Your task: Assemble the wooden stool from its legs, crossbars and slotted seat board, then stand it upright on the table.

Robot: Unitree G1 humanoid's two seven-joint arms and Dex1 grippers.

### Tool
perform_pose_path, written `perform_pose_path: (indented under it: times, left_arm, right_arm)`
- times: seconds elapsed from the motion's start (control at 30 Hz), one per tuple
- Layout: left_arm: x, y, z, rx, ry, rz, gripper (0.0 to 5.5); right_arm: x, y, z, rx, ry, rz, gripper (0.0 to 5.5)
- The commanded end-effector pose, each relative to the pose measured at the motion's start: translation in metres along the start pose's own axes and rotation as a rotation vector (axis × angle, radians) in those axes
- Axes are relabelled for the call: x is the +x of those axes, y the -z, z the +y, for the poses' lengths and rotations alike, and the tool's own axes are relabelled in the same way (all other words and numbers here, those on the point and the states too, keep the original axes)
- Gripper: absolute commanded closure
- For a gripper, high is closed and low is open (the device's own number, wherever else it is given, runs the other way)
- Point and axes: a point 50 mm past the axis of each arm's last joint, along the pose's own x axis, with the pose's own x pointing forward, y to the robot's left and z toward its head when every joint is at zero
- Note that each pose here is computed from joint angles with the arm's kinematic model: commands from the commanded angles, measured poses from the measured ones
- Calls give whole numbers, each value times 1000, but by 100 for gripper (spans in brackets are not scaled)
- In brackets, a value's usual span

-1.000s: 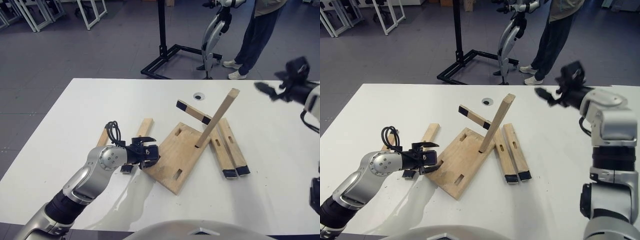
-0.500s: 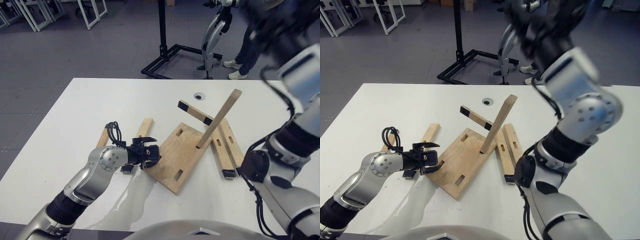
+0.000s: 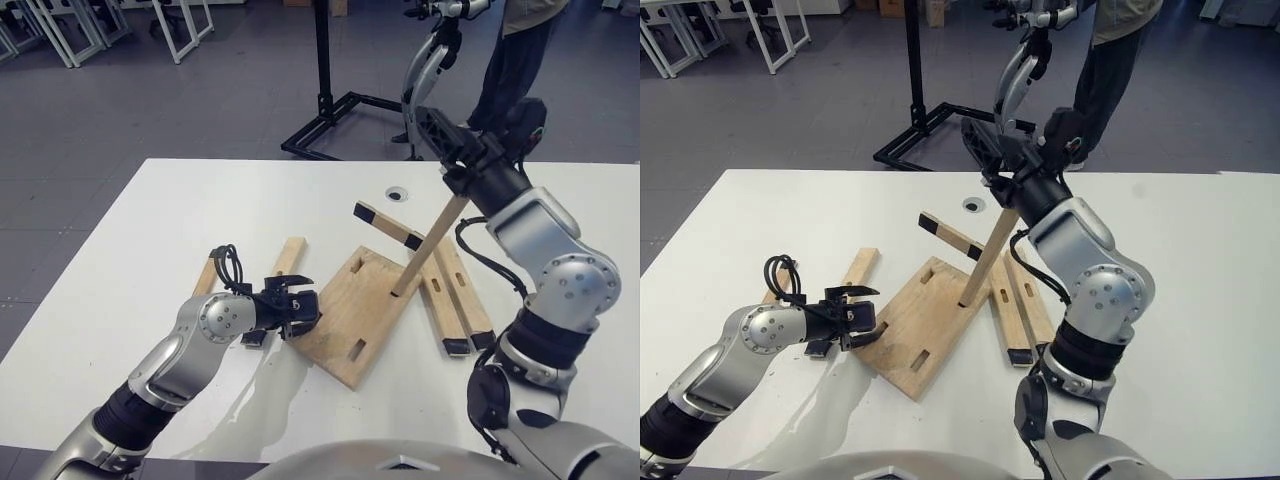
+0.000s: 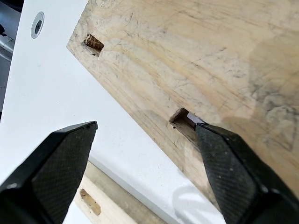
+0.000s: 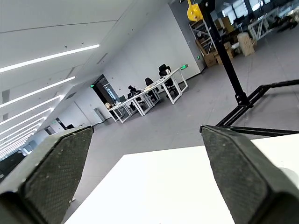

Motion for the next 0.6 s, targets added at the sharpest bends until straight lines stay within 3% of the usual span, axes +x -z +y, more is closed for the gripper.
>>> perform_pose_path:
  times: [0.03, 0.13, 0.27, 0.33, 0.47, 0.6]
  left_arm:
    - [14, 17, -42, -145, 158, 56, 161]
    - [11, 19, -50, -265, 75, 94, 161]
    - [-2, 25, -58, -461, -79, 209, 161]
    - [-8, 21, -60, -547, -139, 229, 161]
    - [-10, 2, -49, -657, -259, 200, 161]
    - [-9, -19, -35, -766, -335, 130, 161]
  right_arm:
    - [3, -94, 32, -82, -87, -314, 131]
    - [-13, -123, 17, -303, 95, -403, 131]
    - [-53, -68, -47, -505, 498, -168, 131]
    - [-85, -21, -71, -551, 606, 73, 131]
    - [-136, 49, -75, -505, 567, 451, 131]
    - [-159, 70, -67, -491, 465, 627, 131]
